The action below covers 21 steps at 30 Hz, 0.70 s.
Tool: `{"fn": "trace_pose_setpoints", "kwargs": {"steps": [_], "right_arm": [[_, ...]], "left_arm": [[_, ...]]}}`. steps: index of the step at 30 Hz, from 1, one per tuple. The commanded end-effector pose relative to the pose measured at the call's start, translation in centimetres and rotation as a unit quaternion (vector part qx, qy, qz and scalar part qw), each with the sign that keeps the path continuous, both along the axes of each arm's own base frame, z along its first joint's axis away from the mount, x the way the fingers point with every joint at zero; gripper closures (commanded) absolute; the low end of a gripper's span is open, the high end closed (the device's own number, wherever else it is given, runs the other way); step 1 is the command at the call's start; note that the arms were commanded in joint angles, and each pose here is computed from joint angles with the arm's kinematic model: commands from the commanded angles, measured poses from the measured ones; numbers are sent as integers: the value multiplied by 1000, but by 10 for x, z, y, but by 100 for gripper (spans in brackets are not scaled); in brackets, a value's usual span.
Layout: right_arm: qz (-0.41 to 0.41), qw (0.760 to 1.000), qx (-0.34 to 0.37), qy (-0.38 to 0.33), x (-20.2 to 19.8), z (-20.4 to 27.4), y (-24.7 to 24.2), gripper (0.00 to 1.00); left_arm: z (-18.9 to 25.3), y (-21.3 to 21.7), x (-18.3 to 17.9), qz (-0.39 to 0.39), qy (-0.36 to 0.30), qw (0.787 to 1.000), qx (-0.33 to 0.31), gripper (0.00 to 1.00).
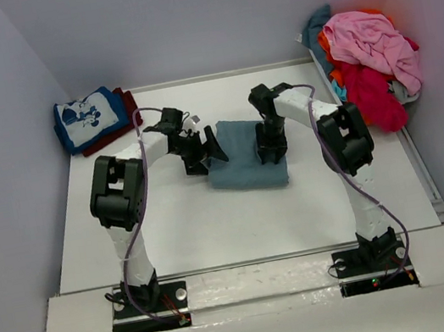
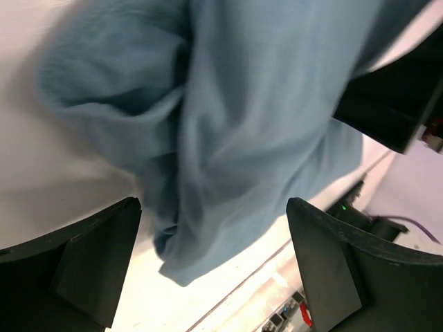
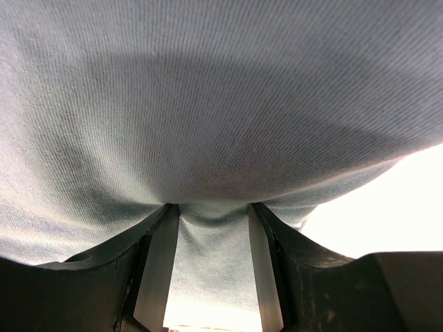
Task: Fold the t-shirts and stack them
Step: Put the neatly folded tshirt into the corner of the board with the left arm
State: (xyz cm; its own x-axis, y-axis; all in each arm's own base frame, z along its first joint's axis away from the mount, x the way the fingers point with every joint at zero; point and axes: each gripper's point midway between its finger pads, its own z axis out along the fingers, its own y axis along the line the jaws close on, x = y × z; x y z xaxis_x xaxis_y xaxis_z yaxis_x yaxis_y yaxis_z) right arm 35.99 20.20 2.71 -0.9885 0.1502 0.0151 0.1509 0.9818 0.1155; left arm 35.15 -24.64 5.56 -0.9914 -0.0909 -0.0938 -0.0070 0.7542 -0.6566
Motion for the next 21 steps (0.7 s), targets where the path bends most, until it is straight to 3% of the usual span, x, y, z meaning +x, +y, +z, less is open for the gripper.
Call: {"fn": "trace_pose_setpoints", "kwargs": {"steps": [1, 7, 16, 21], "right_arm": [[6, 1000, 0, -5, 8, -23, 7, 49], [7, 1000, 1, -6, 6, -23, 6, 49], [8, 1000, 4, -4, 5, -24, 7, 49], [7, 1000, 6, -4, 5, -25, 7, 49]], "left_arm": [[32, -20, -5, -35, -23, 996, -82, 1], [29, -25, -13, -22, -1, 991, -130, 1], [7, -16, -22, -13, 18, 993, -116, 1], [16, -9, -17, -6, 0, 993, -115, 1]]}}
